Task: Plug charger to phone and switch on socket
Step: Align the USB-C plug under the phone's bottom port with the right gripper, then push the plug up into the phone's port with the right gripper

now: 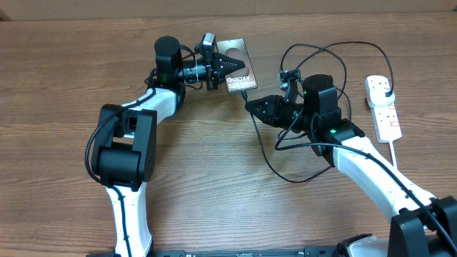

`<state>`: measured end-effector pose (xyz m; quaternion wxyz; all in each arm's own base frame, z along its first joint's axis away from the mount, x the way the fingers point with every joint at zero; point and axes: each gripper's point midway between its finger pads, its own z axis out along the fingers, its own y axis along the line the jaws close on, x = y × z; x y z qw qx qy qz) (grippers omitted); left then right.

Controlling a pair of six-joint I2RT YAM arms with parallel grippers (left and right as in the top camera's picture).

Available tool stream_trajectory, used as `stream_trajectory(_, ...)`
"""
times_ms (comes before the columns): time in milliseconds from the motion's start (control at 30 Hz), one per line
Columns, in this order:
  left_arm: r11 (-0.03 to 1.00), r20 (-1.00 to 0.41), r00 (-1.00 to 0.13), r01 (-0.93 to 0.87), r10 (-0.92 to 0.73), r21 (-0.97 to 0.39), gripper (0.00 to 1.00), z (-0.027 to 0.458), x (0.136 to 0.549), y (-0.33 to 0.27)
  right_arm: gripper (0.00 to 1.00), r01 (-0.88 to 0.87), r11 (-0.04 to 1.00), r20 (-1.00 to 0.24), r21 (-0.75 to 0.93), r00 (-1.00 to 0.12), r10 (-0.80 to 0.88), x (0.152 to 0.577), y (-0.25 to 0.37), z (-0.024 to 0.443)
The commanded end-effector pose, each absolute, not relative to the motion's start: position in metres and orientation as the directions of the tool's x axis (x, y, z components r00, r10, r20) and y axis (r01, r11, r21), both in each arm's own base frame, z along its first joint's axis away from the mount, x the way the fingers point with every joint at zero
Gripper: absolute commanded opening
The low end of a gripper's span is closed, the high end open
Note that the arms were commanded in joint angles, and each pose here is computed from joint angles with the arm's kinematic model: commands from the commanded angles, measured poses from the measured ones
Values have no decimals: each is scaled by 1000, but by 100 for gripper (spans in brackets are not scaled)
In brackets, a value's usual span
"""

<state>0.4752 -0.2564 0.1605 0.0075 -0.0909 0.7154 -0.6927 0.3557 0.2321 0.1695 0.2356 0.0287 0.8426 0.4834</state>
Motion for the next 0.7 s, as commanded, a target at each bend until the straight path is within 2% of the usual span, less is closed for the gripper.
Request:
stream_trajectory(0,11,50,-996,-51,-80,-999,4,181,469,-259,4,-160,567,-400,808,-855,330,369,224,170)
stream_trajectory(433,3,14,-1000,-14,-28,-1000,4,186,459,-264,4,-181,577,-447,797,-819,360,381,221,176)
stream_trajectory(667,3,18,-1000,-18,-13,-1000,4,186,455,-271,4,-133,575,-400,807,-840,368,383,223,159)
